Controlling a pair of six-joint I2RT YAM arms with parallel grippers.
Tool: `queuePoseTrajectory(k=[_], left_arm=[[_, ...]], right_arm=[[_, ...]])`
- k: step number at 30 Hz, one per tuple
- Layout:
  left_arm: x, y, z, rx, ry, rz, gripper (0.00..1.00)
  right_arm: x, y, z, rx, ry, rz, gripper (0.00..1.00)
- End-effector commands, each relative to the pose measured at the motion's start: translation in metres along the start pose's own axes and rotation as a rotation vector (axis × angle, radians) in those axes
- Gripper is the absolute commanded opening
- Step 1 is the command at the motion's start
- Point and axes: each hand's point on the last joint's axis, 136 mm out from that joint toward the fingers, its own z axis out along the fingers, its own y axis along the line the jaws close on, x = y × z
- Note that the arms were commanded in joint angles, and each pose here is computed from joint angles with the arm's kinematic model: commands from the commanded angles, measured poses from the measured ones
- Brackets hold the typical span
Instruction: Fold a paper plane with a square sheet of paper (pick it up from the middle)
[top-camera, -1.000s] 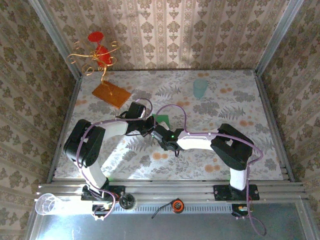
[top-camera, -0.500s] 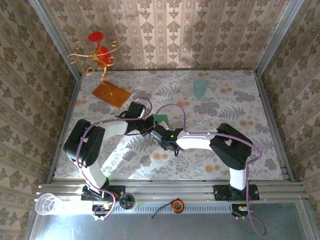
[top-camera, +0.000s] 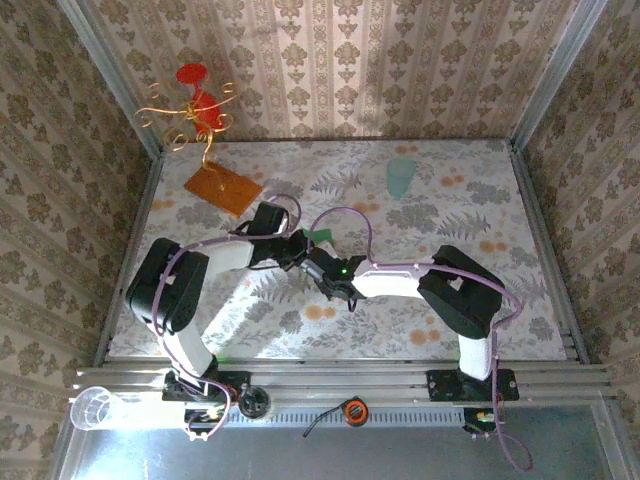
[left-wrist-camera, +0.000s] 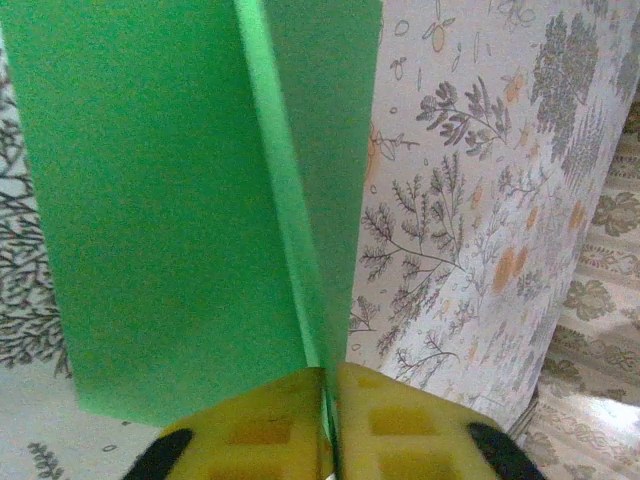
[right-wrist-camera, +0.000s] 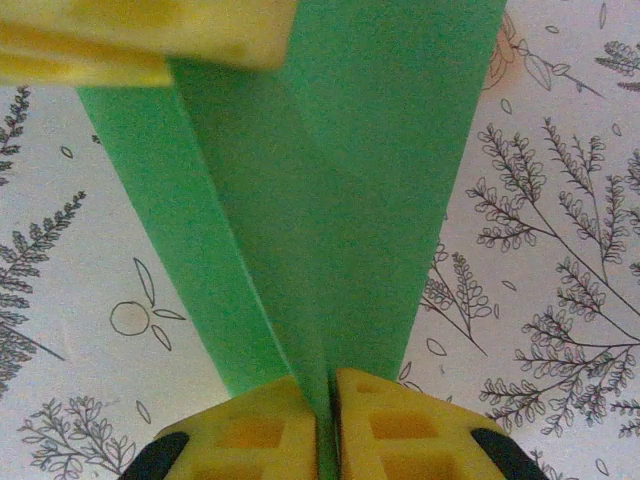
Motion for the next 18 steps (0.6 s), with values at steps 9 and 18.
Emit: queuePoseTrajectory(k=[9, 18], left_arm=[[-0.027, 0.001, -0.016, 0.010, -0.054, -0.019, 0.33], [-0.025, 0.010, -0.003, 0.014, -0.013, -0.042, 0.41]], right_arm=[[0.013, 0.008, 0.006, -0.057, 0.021, 0.000, 0.14], [0.011, 0.006, 0.005, -0.052, 0.016, -0.007, 0.15]])
